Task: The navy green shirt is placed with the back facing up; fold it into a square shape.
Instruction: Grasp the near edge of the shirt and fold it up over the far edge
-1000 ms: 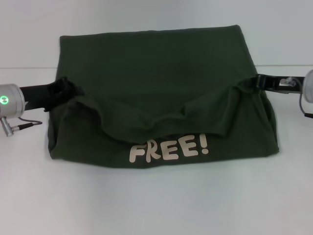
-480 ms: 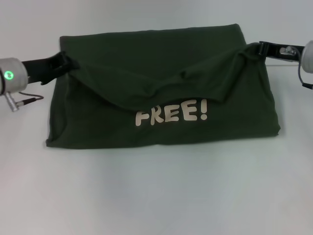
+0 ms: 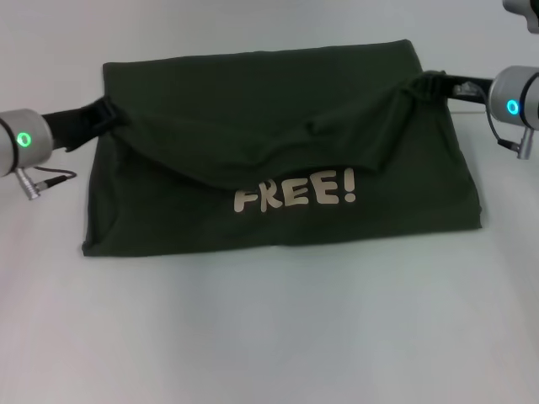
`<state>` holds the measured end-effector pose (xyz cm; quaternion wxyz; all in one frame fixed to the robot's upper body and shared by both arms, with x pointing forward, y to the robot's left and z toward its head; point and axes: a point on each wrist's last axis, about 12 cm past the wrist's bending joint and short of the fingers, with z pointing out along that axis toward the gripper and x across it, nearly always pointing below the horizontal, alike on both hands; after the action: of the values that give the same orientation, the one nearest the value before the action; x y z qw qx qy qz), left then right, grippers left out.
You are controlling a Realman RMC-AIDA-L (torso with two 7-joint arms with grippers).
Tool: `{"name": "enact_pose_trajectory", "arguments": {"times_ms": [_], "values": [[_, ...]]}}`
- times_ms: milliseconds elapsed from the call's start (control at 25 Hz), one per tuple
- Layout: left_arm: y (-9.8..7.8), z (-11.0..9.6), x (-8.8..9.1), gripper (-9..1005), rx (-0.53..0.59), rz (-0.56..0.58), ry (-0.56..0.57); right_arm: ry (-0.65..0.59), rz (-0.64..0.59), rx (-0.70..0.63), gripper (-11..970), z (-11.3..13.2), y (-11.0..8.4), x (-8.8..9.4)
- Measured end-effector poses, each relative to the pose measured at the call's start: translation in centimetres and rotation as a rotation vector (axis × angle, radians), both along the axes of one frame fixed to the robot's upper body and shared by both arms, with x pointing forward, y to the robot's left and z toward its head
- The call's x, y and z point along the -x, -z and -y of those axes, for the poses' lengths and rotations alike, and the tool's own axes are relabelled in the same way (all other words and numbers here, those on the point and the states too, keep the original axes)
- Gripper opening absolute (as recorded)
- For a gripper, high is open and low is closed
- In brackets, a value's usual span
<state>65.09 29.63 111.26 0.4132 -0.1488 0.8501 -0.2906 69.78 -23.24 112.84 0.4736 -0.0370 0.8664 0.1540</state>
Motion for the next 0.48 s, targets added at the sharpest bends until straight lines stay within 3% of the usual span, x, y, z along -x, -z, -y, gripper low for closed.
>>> {"name": "enact_pose_trajectory", "arguments": {"times_ms": [240,480], "values": [[-0.1,-0.2,0.4,100,0.004,0.009,-0.020,-0.022,0.023,0.007,39,-1.1,-0.9,-0.5],[-0.3,1.5,-0.1,111,-0.075,0.019,0.090,-0.050,0.018,0.111,42,-2.6,-0.1,-0.7]]}}
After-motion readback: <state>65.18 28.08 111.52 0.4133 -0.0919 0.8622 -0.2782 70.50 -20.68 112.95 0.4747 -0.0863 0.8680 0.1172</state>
